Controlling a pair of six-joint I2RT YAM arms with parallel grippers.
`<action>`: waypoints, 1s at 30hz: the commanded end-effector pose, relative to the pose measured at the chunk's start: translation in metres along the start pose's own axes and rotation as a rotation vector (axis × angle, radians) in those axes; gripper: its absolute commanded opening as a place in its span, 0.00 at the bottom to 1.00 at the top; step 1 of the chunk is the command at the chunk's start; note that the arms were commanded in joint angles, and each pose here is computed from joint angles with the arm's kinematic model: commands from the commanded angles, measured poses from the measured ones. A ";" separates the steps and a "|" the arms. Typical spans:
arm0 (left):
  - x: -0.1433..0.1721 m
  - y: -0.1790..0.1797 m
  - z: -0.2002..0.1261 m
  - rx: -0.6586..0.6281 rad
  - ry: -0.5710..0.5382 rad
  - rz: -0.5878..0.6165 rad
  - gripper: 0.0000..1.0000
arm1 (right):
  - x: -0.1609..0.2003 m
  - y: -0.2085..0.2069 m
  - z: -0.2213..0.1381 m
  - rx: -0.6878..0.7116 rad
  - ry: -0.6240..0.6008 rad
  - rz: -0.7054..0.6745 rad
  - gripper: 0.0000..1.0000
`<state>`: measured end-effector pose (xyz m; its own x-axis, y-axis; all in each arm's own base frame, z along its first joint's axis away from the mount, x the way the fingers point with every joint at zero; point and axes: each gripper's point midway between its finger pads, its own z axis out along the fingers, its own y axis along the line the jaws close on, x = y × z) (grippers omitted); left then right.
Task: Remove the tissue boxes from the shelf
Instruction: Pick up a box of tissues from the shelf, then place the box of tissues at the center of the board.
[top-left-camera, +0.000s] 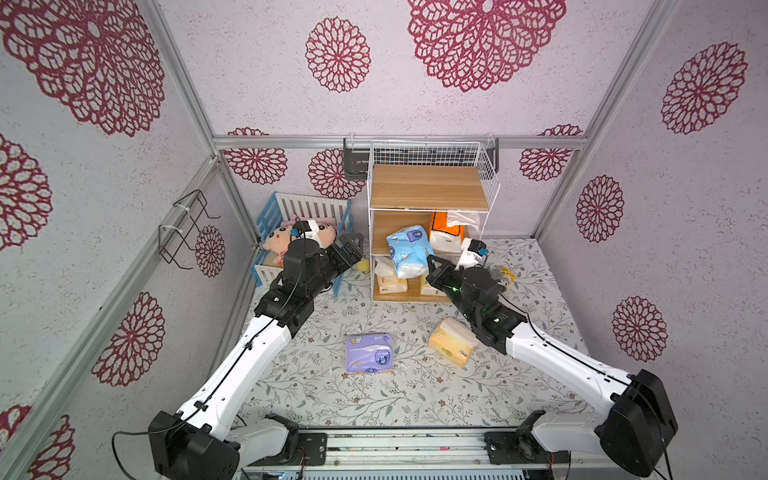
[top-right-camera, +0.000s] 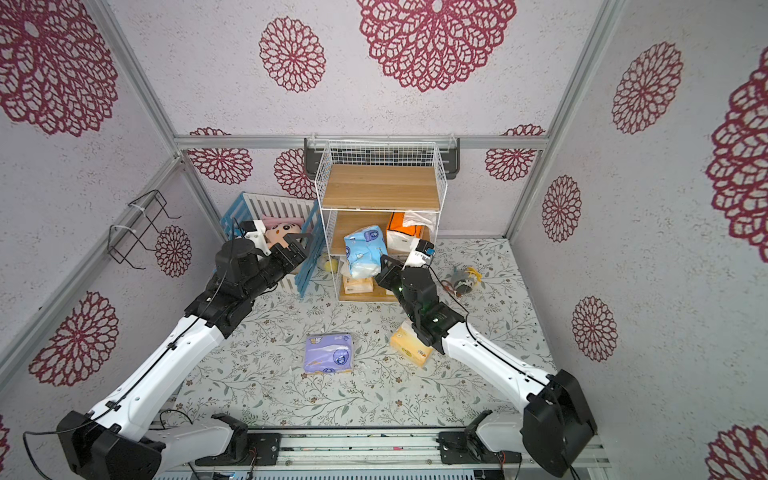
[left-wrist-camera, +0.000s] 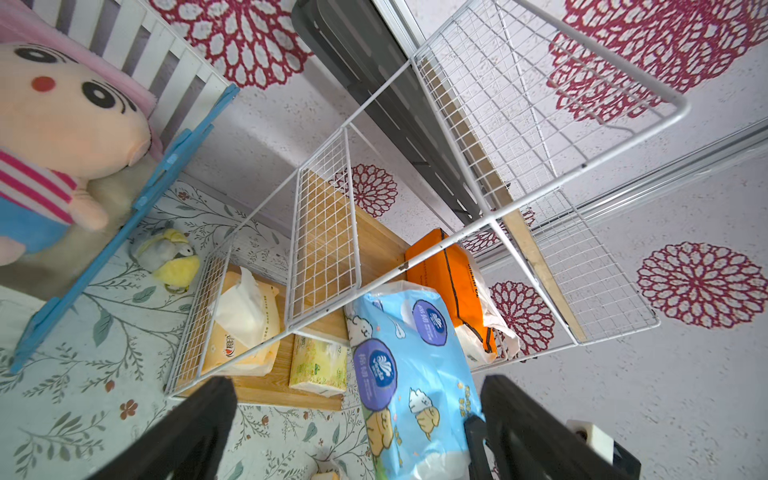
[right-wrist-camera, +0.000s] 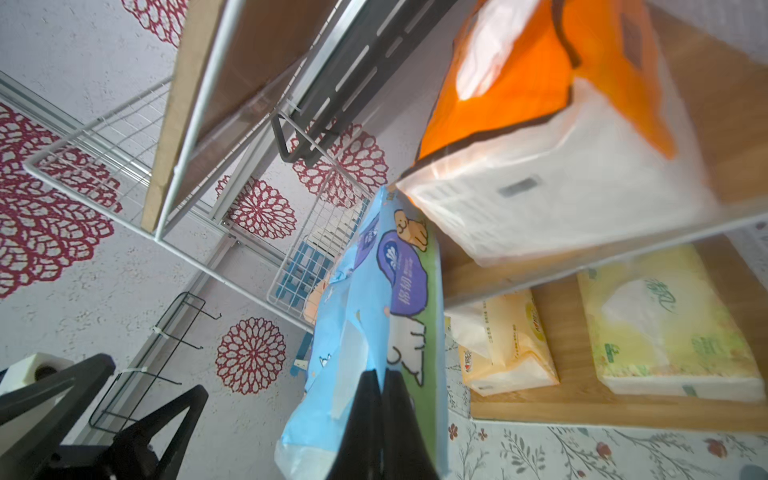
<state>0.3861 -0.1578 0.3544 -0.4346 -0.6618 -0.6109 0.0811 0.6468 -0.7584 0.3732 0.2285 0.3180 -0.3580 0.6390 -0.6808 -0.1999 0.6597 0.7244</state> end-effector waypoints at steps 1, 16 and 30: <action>0.002 0.003 -0.005 -0.023 -0.005 -0.001 0.99 | -0.004 0.016 -0.022 -0.063 0.016 0.004 0.00; 0.029 -0.013 -0.007 -0.020 0.048 0.030 0.99 | 0.078 -0.054 -0.081 0.032 0.207 -0.037 0.00; 0.043 -0.006 -0.010 -0.045 0.060 0.033 0.98 | 0.170 -0.122 -0.094 0.160 0.478 -0.046 0.00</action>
<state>0.3656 -0.1848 0.3367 -0.4796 -0.6251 -0.6158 0.0467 0.6826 -0.7293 0.2485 0.2105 0.1167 -0.7355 0.3651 -0.5707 -0.0868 0.7846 0.6139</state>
